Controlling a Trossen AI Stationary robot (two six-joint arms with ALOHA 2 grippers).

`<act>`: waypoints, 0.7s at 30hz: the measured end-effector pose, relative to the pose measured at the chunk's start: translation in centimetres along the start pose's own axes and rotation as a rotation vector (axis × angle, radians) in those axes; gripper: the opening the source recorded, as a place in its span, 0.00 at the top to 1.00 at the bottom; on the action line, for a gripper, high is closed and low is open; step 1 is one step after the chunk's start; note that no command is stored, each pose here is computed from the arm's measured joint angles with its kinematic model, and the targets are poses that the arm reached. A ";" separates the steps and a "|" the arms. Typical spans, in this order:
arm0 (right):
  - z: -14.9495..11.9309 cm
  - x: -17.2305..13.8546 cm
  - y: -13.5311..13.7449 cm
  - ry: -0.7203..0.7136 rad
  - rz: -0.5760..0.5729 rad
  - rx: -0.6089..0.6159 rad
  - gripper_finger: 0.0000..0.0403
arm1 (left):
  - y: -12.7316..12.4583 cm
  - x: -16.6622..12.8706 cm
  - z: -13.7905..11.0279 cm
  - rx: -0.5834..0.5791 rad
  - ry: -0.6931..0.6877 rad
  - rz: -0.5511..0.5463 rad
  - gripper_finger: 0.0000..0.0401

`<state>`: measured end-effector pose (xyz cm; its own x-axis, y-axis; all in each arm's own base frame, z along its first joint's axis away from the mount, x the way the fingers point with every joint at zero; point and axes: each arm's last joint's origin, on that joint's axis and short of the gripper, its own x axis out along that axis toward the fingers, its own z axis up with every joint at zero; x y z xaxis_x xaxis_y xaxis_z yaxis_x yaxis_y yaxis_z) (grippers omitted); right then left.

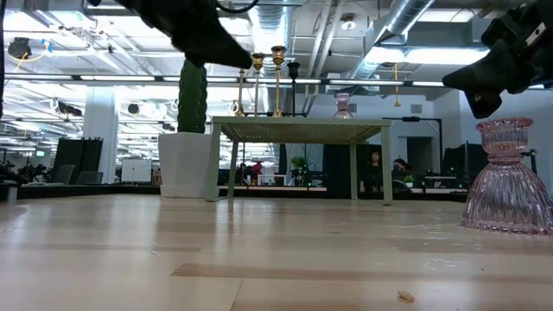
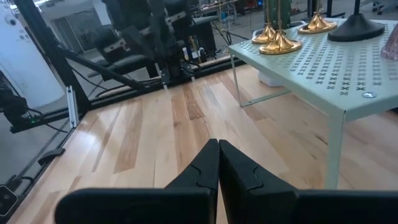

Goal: Pick & Place candle stick holders
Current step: Put the black candle holder on the shelf

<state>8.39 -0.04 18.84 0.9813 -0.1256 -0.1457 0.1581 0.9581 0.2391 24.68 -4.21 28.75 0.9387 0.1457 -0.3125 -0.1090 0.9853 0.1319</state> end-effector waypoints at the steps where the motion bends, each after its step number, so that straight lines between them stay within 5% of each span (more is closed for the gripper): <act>1: 0.0 0.0 0.0 0.001 0.000 0.000 1.00 | -0.2 0.0 -0.2 0.006 0.008 -0.006 0.90; 4: -0.1 0.0 0.0 0.006 -0.002 -0.002 1.00 | -0.5 -0.7 -1.0 0.023 0.029 -0.002 0.98; 13: -0.6 0.0 -0.2 0.057 -0.018 -0.020 1.00 | 0.5 -4.8 -4.2 0.002 -0.038 0.124 0.99; 21: -0.4 0.0 -0.2 0.041 -0.038 -0.019 1.00 | 0.5 -6.1 -7.6 -0.045 -0.189 -0.082 0.99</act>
<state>8.30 -0.11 18.37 0.9693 -0.1519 -0.1933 0.1928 0.9575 0.2145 16.45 -3.92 23.54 0.9893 0.0491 -0.1376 -0.0399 0.9968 0.0693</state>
